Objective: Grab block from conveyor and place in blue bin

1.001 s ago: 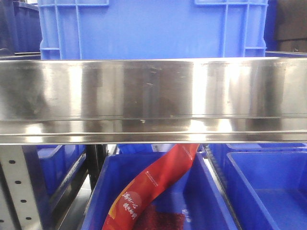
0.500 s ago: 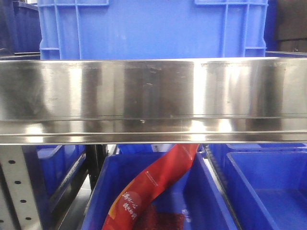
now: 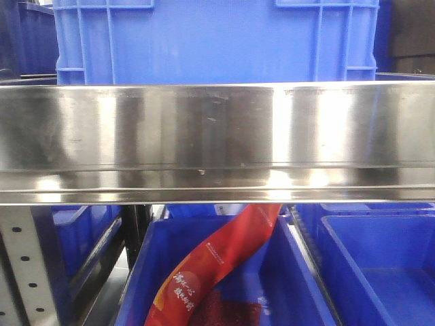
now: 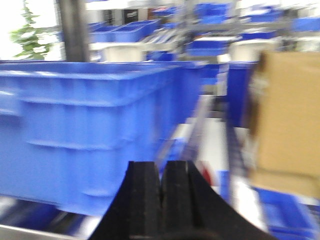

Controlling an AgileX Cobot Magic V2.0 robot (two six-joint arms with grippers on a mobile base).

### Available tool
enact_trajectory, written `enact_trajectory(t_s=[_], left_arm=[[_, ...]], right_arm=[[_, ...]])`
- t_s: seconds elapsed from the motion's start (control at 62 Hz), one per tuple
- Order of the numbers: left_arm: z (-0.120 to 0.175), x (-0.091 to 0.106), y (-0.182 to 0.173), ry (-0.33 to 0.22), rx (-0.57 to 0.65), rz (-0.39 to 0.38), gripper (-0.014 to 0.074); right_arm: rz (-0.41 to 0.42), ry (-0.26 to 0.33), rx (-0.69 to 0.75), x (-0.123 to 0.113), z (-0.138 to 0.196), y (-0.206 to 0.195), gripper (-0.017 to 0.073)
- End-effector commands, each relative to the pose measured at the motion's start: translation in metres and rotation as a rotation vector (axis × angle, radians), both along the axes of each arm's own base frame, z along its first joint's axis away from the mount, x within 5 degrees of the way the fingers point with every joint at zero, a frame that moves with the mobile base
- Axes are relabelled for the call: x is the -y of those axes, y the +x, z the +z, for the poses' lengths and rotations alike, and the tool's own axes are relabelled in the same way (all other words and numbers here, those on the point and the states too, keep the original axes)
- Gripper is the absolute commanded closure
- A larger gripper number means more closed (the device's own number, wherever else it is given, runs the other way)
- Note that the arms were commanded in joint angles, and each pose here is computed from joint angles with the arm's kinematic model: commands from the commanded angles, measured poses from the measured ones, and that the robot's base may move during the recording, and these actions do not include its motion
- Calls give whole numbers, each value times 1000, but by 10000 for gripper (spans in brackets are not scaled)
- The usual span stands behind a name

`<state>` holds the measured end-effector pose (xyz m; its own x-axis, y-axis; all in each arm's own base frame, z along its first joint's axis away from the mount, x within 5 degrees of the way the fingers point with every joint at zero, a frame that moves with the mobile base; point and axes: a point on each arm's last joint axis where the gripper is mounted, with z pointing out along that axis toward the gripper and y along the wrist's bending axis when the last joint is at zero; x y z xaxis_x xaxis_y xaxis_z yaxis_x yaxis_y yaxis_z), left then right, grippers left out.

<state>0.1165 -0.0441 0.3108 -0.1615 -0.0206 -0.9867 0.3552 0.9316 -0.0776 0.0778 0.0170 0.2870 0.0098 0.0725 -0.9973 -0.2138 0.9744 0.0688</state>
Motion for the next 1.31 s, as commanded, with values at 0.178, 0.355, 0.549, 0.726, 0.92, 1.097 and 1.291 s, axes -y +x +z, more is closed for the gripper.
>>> enact_trajectory(t_s=[0.178,0.355,0.549,0.726,0.92,1.097,1.291], left_arm=[[3,-1,-1,-18,19,12,704],[3,-1,-1,-18,19,12,704],[3,-1,-1,-19,21,13,704],[3,-1,-1,-19,21,13,704],[3,-1,-1,-19,21,13,704],[3,-1,-1,-19,21,13,704],[3,-1,-1,-19,21,13,704]], right_arm=[[-194,-24,56,16,-42,-19,721],[-206,-25,46,16,-70,-22,721],[-207,-26,33,16,-77,-21,721],[-206,-27,24,16,-78,-21,721],[-206,-27,24,16,-78,-21,721],[-206,-27,24,16,-78,-21,721],[-206,-27,24,16,-78,-21,721]])
